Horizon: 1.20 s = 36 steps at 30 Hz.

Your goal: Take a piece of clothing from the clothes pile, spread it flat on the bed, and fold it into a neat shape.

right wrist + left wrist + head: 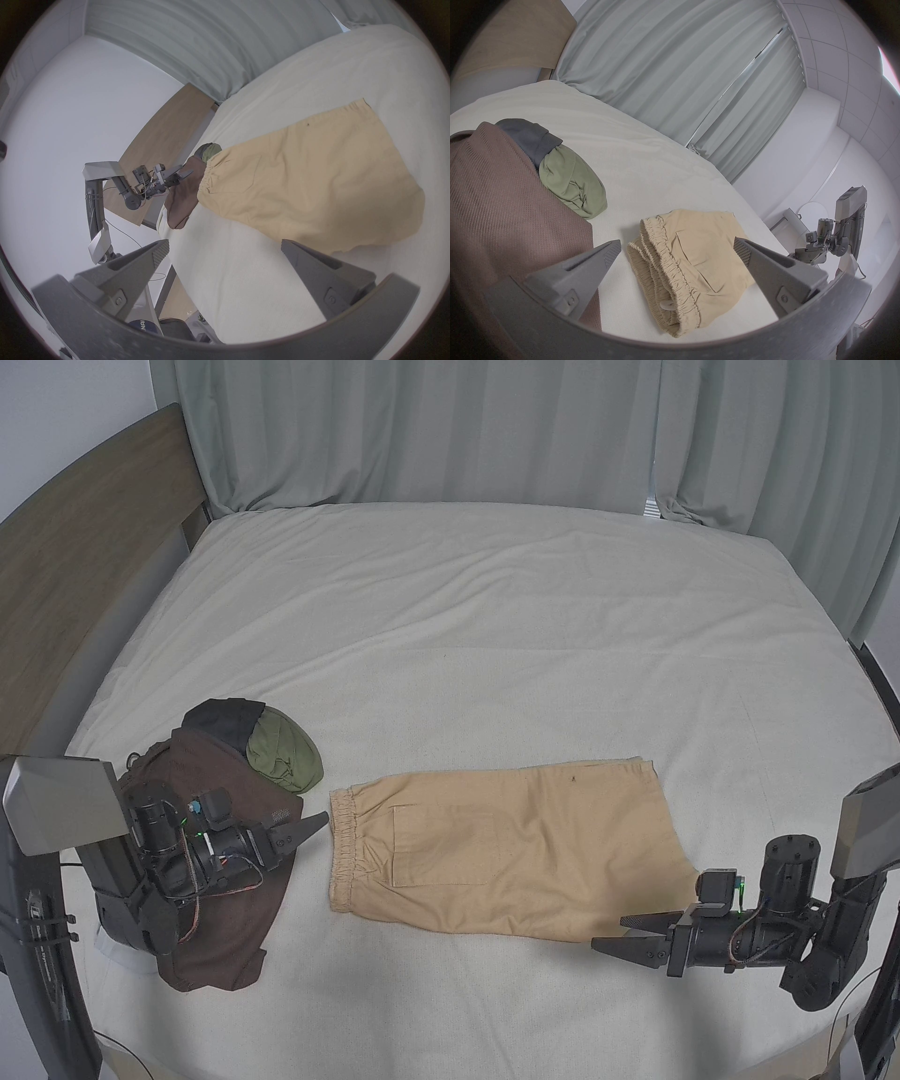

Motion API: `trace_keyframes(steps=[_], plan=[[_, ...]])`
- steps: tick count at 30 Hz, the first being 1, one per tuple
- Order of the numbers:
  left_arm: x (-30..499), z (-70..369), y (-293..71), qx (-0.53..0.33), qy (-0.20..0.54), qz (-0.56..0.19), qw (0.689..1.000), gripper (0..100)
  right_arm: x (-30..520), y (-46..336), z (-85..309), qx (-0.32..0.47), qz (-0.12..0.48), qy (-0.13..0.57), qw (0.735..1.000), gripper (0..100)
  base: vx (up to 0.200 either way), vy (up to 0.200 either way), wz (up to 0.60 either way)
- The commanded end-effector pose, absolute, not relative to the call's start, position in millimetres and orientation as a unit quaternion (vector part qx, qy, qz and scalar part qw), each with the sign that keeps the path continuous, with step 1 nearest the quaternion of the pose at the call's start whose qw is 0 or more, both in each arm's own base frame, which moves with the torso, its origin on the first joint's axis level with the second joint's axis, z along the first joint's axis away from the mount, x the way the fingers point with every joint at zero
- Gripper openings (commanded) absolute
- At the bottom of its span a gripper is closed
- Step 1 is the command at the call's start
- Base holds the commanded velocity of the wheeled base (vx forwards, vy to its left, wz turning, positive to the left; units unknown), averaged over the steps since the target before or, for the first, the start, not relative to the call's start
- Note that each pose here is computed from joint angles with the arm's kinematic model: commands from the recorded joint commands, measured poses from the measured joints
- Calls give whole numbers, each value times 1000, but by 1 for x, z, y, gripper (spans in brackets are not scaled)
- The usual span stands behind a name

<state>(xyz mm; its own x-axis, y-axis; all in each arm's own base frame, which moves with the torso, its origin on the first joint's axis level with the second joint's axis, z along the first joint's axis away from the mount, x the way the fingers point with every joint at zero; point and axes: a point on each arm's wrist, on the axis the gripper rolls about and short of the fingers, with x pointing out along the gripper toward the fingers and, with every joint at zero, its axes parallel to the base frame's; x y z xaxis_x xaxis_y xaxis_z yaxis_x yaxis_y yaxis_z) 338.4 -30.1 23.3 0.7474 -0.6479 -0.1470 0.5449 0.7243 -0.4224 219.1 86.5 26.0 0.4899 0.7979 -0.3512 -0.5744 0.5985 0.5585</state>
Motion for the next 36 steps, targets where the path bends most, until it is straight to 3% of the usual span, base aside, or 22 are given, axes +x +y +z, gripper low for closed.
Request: trace_keyframes(steps=[1, 27, 36], plan=[[338, 24, -29, -179, 144, -324, 918, 100, 218, 86, 34, 164, 426, 272, 847, 100, 0, 0, 0], [336, 1, -40, -225, 193, -323, 899, 100, 219, 85, 42, 154, 433, 250, 852, 100, 0, 0, 0], [337, -33, -54, -230, 237, -324, 887, 100, 220, 82, 42, 156, 427, 250, 855, 100, 0, 0, 0]])
